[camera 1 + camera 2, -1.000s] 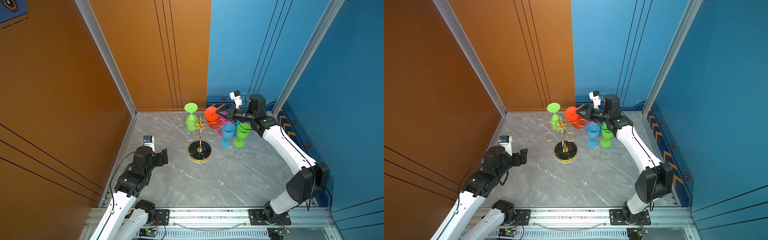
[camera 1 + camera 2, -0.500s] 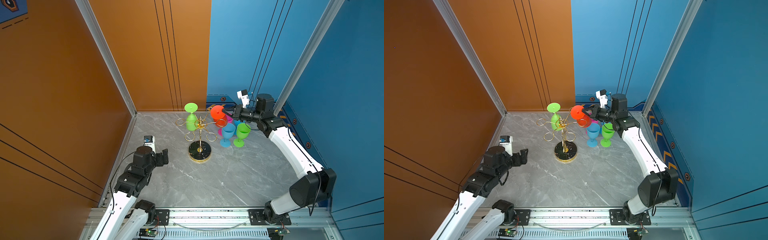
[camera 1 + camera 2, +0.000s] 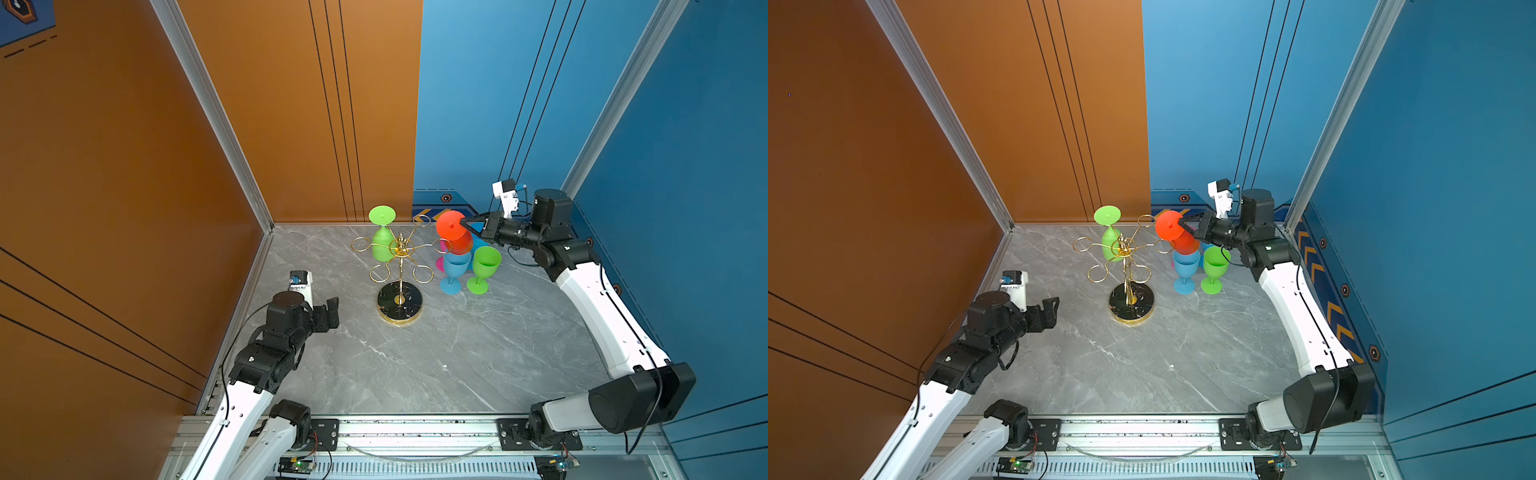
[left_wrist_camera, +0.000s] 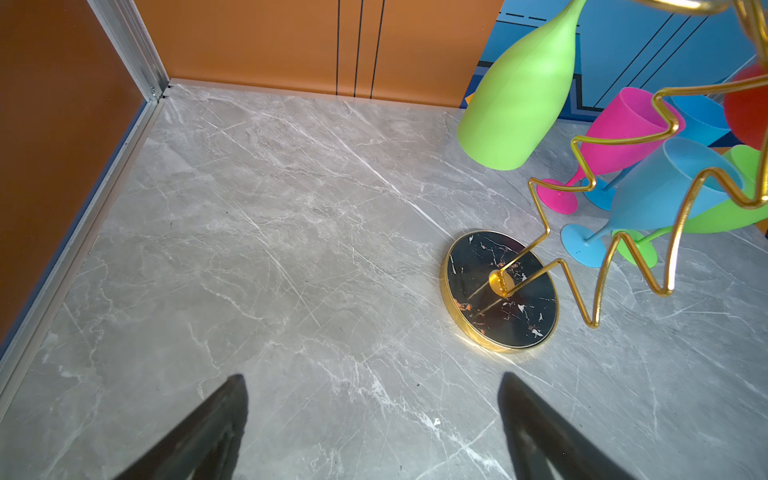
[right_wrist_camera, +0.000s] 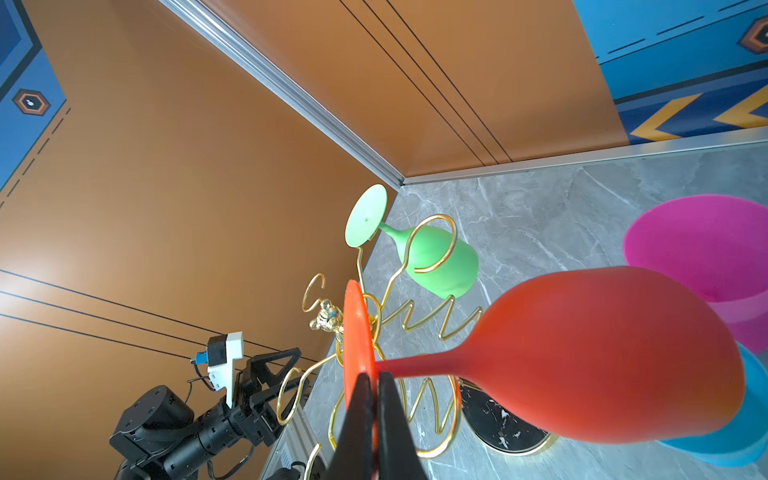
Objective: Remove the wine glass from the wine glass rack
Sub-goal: 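Pull the red glass off its rack hook with the right gripper, then draw the red glass back with the right while the left reaches toward it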
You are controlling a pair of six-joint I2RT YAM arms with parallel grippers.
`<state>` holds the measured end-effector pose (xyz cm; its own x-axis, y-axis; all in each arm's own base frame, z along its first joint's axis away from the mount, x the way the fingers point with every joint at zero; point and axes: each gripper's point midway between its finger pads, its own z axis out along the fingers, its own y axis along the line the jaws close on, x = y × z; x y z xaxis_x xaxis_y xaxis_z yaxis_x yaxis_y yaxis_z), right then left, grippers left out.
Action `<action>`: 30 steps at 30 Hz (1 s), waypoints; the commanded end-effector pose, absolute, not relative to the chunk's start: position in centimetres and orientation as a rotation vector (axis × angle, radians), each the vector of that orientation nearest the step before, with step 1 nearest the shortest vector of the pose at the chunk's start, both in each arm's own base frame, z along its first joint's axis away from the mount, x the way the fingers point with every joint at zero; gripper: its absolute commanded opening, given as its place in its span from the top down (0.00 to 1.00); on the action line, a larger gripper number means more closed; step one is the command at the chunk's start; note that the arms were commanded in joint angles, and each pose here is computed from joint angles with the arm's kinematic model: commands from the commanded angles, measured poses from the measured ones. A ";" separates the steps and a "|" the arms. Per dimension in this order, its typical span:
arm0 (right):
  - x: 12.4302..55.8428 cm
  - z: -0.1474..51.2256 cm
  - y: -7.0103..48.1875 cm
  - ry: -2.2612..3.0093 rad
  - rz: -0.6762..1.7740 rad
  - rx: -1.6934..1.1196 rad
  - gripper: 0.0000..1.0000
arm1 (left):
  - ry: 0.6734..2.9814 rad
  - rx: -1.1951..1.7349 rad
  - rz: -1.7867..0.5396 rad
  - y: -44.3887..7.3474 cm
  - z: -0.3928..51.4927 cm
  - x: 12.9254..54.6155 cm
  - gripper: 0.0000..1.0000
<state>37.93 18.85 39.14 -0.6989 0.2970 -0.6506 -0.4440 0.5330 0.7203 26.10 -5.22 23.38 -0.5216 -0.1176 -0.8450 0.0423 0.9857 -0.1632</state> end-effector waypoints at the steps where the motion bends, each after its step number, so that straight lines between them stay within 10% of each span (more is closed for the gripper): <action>1: 36.8 39.1 17.7 2.010 1.147 -0.124 1.00 | 2.109 -0.050 -0.242 -5.7 23.2 26.3 0.06; 30: 26.6 35.8 15.2 2.083 1.038 -0.133 1.00 | 2.161 0.054 -0.446 -9.2 22.6 26.6 0.05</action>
